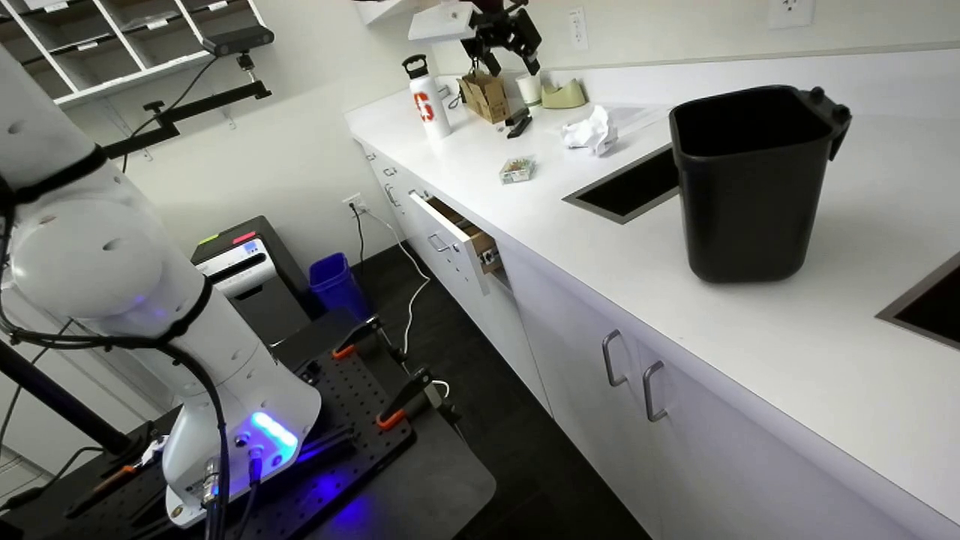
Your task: Pick up one paper from the left side of the counter and put it in the bin
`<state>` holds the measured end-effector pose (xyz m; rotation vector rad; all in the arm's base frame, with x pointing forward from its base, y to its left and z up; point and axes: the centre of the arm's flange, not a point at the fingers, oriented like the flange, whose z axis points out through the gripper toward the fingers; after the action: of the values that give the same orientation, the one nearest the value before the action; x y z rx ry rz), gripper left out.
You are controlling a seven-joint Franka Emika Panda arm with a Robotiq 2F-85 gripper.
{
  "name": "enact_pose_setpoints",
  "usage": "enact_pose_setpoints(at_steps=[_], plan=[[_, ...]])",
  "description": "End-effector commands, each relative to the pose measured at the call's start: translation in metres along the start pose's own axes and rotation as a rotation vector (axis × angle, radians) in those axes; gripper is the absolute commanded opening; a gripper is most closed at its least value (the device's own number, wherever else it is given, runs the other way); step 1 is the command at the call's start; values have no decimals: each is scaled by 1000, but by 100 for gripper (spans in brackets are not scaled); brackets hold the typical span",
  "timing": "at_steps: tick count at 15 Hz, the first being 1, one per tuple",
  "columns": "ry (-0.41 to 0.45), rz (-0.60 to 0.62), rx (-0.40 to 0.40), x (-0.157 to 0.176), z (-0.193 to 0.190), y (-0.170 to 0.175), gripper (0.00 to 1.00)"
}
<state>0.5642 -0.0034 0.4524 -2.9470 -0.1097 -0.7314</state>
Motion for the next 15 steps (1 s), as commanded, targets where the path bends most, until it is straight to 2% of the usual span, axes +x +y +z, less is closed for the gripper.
enact_pose_setpoints(at_steps=[1, 6, 9, 15], plan=[[97, 134, -11, 43, 61, -8, 100], [150, 218, -98, 70, 128, -3, 100], [118, 255, -131, 84, 162, 9, 100], [90, 295, -118, 100, 208, 15, 100]])
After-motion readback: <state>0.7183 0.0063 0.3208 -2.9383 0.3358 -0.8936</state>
